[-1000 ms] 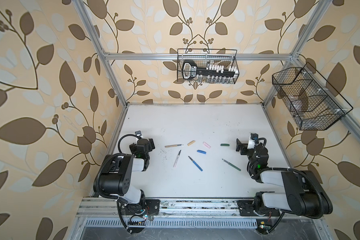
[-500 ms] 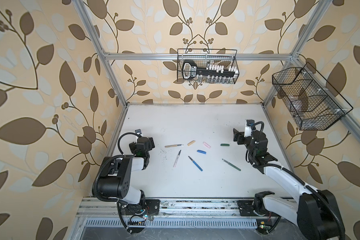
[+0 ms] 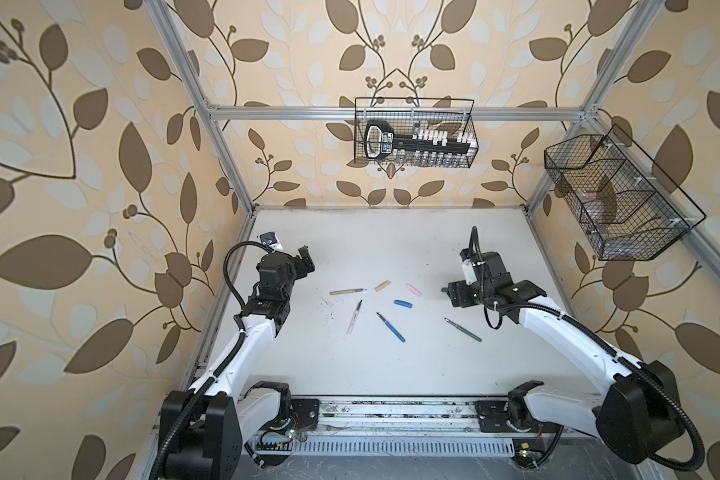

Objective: Insert the pens into the pen caps
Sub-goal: 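Move the right gripper over the green pen while the left arm rises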

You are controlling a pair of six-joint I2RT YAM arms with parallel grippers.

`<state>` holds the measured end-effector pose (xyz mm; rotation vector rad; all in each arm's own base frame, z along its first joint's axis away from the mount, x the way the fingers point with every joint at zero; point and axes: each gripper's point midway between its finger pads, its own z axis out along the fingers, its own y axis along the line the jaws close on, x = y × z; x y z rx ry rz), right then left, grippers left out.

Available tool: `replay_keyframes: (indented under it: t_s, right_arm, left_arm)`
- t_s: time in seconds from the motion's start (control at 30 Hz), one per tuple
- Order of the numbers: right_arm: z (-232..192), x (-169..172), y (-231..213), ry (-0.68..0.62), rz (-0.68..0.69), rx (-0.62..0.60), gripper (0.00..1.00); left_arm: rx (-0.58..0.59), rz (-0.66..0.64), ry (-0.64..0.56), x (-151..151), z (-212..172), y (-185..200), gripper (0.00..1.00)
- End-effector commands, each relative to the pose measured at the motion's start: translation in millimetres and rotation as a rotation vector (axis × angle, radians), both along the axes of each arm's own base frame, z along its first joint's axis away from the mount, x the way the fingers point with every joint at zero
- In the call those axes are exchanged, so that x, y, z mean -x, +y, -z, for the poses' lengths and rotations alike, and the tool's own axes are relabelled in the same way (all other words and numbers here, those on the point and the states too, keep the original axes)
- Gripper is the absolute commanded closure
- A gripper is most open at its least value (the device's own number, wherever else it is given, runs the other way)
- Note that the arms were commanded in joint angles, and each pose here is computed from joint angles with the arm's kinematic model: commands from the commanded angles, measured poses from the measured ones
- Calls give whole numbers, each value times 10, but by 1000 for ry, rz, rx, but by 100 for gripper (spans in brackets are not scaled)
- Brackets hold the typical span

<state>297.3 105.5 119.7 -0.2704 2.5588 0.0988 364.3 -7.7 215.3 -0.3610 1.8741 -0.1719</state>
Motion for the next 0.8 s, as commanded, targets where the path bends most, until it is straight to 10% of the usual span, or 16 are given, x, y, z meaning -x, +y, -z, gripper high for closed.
replay_keyframes:
  t_s: [0.0,0.77]
  right_arm:
    - [216,307,96,168,-39,10,19]
    - [764,431,14,342,29,167,29]
  left_arm:
    - [95,114,33,201,100,-344,1]
    - [76,378,-1,462,172,-958,1]
